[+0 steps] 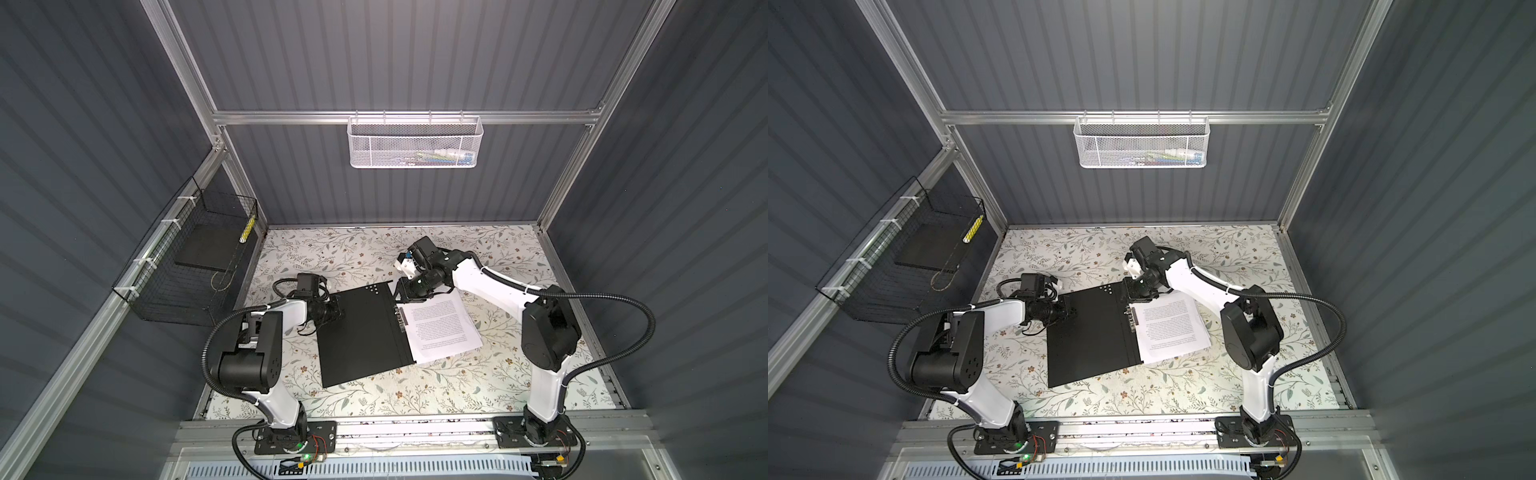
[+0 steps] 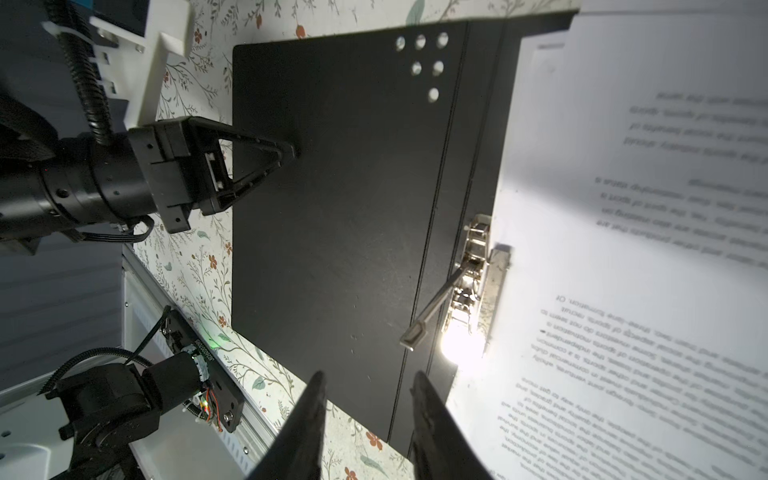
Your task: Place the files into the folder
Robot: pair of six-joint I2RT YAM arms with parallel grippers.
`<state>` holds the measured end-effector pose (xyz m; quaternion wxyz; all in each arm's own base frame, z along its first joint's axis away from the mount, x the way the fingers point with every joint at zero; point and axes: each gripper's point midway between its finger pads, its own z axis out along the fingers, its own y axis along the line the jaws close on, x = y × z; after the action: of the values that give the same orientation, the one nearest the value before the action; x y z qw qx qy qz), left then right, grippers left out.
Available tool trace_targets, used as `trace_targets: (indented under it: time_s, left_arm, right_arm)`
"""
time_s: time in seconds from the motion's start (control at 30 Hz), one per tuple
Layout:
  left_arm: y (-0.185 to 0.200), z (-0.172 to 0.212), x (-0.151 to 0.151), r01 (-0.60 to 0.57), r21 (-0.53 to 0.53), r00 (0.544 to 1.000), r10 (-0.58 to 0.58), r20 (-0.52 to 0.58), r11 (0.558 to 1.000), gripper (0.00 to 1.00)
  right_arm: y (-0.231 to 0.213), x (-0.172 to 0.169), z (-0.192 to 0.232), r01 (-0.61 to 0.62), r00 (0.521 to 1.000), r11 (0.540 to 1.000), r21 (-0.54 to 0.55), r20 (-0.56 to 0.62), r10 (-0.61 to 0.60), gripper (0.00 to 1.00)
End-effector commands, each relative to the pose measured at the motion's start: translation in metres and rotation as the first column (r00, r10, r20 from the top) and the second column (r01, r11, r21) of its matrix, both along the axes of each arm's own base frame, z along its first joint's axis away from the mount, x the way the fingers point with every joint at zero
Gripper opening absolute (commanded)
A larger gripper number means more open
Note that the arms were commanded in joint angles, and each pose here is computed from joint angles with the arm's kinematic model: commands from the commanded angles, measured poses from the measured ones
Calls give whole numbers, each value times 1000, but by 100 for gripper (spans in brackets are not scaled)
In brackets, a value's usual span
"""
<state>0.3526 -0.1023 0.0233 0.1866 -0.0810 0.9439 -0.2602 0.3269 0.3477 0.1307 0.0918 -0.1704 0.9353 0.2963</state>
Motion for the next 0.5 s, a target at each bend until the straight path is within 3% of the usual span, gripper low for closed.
trace_targets:
  time_s: [0.0, 0.47]
  left_arm:
    - [18, -32, -24, -5, 112, 993, 19, -119, 994, 0]
    - [21, -44, -34, -19, 121, 991, 35, -132, 992, 0]
  right_arm:
    - [-10, 0, -13, -4, 998, 998, -65, -60, 1, 34]
    - [-4, 4, -48, -45, 987, 992, -116, -157, 27, 25]
